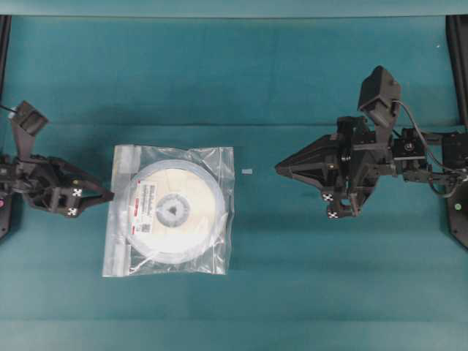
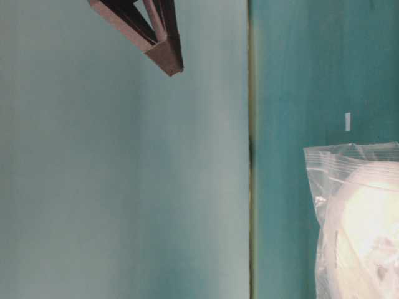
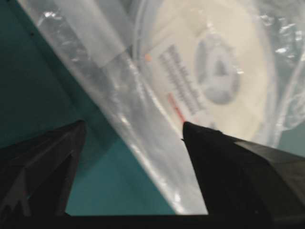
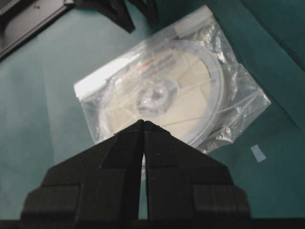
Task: Take out the reel from the clear zip bag.
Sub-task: 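Grasp the left edge of the clear bag with the left gripper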
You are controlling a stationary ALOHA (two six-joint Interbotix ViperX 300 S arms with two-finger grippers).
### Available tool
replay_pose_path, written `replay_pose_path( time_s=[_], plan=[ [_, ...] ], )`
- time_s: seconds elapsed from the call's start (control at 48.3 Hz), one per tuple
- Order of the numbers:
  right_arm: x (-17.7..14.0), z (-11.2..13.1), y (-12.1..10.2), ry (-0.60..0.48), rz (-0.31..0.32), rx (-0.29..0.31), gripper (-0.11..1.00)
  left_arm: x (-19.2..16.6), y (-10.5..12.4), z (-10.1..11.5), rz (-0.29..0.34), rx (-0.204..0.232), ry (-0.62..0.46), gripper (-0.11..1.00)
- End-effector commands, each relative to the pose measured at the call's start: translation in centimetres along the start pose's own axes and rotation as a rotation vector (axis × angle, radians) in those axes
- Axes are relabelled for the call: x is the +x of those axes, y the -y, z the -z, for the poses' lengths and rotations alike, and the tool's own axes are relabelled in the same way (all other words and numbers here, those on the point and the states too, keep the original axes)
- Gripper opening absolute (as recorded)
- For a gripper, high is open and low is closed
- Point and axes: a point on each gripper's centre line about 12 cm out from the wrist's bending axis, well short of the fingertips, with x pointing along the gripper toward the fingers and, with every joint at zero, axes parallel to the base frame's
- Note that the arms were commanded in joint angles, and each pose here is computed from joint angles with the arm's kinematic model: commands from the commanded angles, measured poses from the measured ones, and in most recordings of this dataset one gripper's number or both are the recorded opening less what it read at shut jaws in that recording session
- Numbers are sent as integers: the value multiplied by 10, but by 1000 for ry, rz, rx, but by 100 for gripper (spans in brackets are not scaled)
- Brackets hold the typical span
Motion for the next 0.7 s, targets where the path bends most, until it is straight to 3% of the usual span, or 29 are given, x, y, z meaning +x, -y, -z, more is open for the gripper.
replay_pose_path(
  time_s=[0.0, 0.517, 0.683],
  plan=[
    [1, -8, -5, 24, -13, 12, 0, 9, 2, -1, 6, 6, 0, 91],
    [0, -9, -5, 26, -13, 11, 0, 27, 4, 2, 7, 15, -18, 90],
    [0, -8, -4, 23, -12, 12, 0, 29, 7, 1, 12, 17, -17, 78]
  ],
)
